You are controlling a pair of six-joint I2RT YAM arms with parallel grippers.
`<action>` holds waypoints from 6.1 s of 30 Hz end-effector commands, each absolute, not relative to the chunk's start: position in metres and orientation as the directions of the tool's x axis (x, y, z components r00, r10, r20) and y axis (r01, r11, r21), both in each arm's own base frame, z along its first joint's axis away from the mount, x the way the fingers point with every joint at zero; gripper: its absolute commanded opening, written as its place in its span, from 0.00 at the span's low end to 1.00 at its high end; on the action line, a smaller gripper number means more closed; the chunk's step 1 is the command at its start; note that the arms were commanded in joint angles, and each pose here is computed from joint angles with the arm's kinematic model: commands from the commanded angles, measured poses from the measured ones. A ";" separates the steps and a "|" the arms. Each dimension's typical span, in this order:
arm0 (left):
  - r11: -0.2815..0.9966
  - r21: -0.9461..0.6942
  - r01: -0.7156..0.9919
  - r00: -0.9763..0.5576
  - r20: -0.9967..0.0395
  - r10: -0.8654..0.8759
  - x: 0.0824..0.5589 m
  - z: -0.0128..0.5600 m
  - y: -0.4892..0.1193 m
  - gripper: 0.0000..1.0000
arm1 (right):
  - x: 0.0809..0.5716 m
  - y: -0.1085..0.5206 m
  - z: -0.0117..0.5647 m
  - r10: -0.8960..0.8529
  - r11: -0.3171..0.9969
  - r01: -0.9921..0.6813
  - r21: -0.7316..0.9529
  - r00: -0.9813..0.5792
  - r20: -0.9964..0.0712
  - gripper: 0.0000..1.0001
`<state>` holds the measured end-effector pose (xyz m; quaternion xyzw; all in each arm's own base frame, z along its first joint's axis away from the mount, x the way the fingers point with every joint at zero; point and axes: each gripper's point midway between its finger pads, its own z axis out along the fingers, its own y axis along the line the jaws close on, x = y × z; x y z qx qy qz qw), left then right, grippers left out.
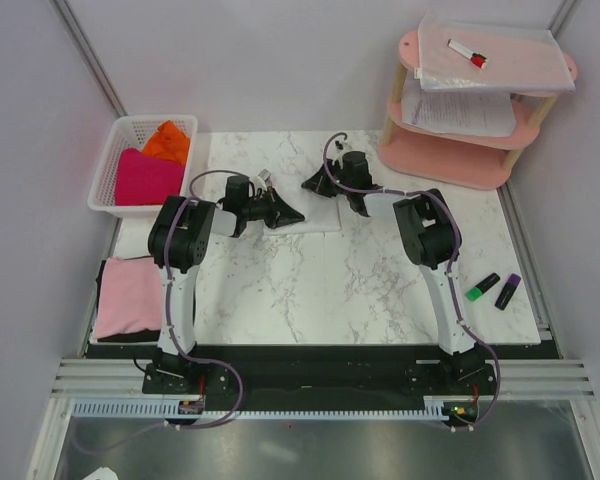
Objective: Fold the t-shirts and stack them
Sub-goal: Put the neatly folded tshirt into the corner of the board with the left arm
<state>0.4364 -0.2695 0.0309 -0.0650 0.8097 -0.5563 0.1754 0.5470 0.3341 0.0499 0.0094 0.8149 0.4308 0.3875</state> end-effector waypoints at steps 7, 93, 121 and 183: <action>0.399 -0.888 0.228 -0.895 -0.352 -0.273 0.438 0.078 -0.267 0.02 | 0.570 0.309 0.057 0.407 0.618 -0.319 0.719 -0.653 -0.639 0.00; 0.960 0.216 -0.178 -0.958 -0.262 -0.119 0.436 0.018 -0.100 0.02 | 0.419 0.292 0.094 0.197 0.702 -0.367 0.611 -0.724 -0.661 0.00; 0.930 -0.365 0.047 -0.755 -0.622 -0.206 0.431 0.129 -0.188 1.00 | 0.415 0.253 -0.020 -0.154 0.973 -0.218 0.073 -0.854 -0.497 0.00; 0.813 -0.576 0.079 -0.803 -0.520 -0.291 0.401 0.180 -0.175 0.02 | 0.395 0.226 0.094 0.089 0.946 -0.191 0.262 -0.623 -0.777 0.98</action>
